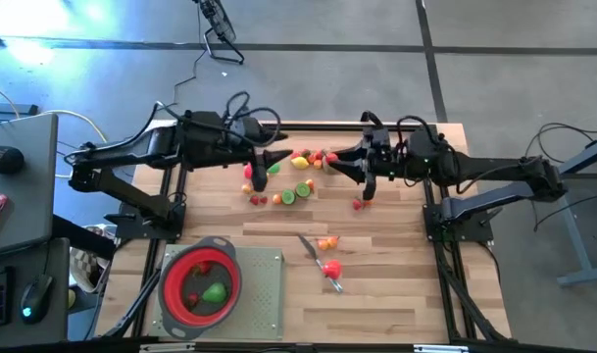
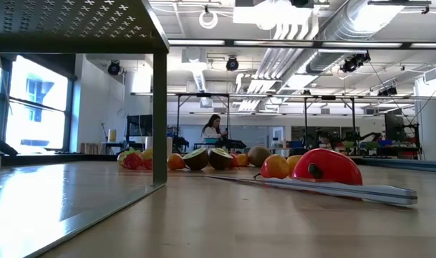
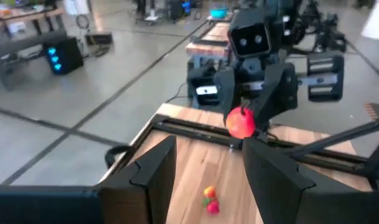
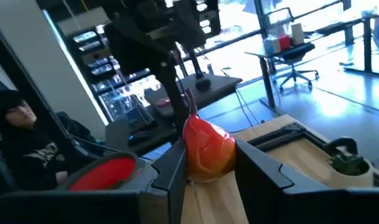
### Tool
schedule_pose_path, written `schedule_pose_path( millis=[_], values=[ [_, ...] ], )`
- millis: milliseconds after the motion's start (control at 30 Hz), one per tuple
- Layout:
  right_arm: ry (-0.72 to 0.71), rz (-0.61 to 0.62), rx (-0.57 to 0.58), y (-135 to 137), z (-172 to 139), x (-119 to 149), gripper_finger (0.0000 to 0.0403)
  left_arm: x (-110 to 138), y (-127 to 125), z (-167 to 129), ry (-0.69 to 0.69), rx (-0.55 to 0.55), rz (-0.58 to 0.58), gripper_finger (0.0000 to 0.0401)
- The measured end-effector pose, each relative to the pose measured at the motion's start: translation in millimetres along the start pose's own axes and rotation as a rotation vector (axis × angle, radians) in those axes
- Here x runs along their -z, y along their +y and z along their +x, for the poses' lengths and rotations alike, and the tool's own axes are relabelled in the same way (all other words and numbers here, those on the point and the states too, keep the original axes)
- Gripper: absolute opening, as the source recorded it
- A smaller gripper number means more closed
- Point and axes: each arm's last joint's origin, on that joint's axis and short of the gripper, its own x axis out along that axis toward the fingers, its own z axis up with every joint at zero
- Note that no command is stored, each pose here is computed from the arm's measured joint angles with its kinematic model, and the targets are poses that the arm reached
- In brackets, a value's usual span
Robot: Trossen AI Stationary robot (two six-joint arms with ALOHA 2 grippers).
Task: Pick & Place Fruit
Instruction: Put the pear into the red strainer bowl on the shelf
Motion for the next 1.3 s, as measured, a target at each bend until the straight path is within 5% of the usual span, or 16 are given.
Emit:
schedule_pose_path(
  millis=[500, 767, 1300],
  values=[
    [-0.045, -0.012, -0.054, 24.2, -2.0, 2.6, 0.0110, 1.3, 13.2, 25.6, -0.053, 0.182, 0.012, 0.0177],
    [-0.069, -0.054, -0.003, 33.2, -3.8, 5.3, 0.0110, 2.1, 24.2, 51.7, -0.150, 0.394, 0.014, 0.0177],
    [-0.083, -0.052, 0.003, 33.1, -3.9, 4.0, 0.0111, 6.4, 19.6, 59.4, -0.138, 0.431, 0.034, 0.0177]
  ],
)
